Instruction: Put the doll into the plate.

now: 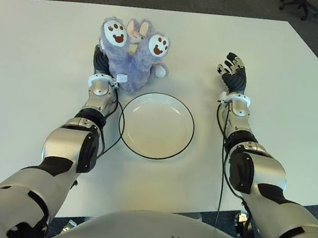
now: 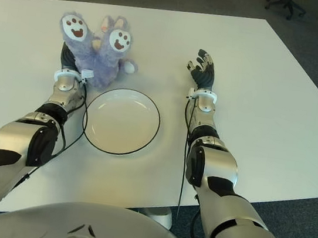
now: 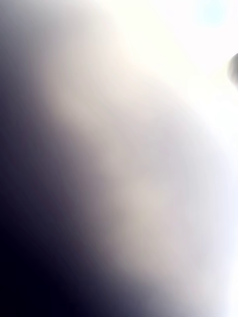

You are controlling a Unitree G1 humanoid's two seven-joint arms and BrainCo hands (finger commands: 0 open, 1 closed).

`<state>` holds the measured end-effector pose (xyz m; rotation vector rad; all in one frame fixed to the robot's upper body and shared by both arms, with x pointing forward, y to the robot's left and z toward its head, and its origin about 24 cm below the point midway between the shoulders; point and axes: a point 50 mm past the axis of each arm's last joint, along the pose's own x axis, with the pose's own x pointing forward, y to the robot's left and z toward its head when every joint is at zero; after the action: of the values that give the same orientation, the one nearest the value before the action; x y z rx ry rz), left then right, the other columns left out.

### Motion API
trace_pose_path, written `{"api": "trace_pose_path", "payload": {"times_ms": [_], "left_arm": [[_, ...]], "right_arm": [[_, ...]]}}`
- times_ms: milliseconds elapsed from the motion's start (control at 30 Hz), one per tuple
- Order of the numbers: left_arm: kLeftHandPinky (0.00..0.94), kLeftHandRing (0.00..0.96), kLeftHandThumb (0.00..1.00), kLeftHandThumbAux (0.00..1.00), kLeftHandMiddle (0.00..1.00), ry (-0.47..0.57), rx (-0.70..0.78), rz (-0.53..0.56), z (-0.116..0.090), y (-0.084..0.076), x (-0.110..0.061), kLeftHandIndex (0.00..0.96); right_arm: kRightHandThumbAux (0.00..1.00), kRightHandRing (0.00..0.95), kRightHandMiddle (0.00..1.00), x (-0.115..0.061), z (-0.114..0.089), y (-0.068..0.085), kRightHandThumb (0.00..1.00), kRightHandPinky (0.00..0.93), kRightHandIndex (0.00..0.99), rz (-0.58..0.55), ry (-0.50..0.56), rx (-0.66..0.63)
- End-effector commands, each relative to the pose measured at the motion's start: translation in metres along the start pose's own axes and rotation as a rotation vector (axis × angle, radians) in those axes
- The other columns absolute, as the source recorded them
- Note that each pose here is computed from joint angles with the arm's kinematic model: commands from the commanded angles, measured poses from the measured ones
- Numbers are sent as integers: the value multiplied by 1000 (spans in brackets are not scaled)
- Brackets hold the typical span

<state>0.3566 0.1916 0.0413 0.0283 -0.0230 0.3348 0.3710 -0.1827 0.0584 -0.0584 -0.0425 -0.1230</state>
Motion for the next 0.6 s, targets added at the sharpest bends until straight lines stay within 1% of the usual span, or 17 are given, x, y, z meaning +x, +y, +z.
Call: {"api": "trace_pose_path", "payload": {"times_ms": [33, 200, 267, 367, 600], "left_arm": [[765, 802, 723, 700, 794, 52, 23, 1, -11, 5, -4, 442], [777, 801, 720, 702, 788, 43, 26, -3, -9, 6, -2, 441], [815, 818, 720, 703, 802, 36, 23, -3, -8, 7, -2, 441], [831, 830, 720, 703, 815, 27, 18, 0, -6, 8, -1, 441], [844, 853, 720, 702, 841, 22, 28, 16, -4, 9, 1, 441]], "right_arm": [[868, 105, 144, -23, -42, 0, 555, 102, 150, -6, 169, 0], [868, 108, 148, -23, -42, 1, 556, 106, 156, -6, 170, -1], [865, 108, 145, -23, -42, 1, 544, 110, 155, -7, 170, -1], [865, 108, 144, -23, -41, 1, 541, 111, 155, -7, 170, 0], [866, 110, 148, -22, -41, 2, 547, 111, 154, -7, 168, 2]]}}
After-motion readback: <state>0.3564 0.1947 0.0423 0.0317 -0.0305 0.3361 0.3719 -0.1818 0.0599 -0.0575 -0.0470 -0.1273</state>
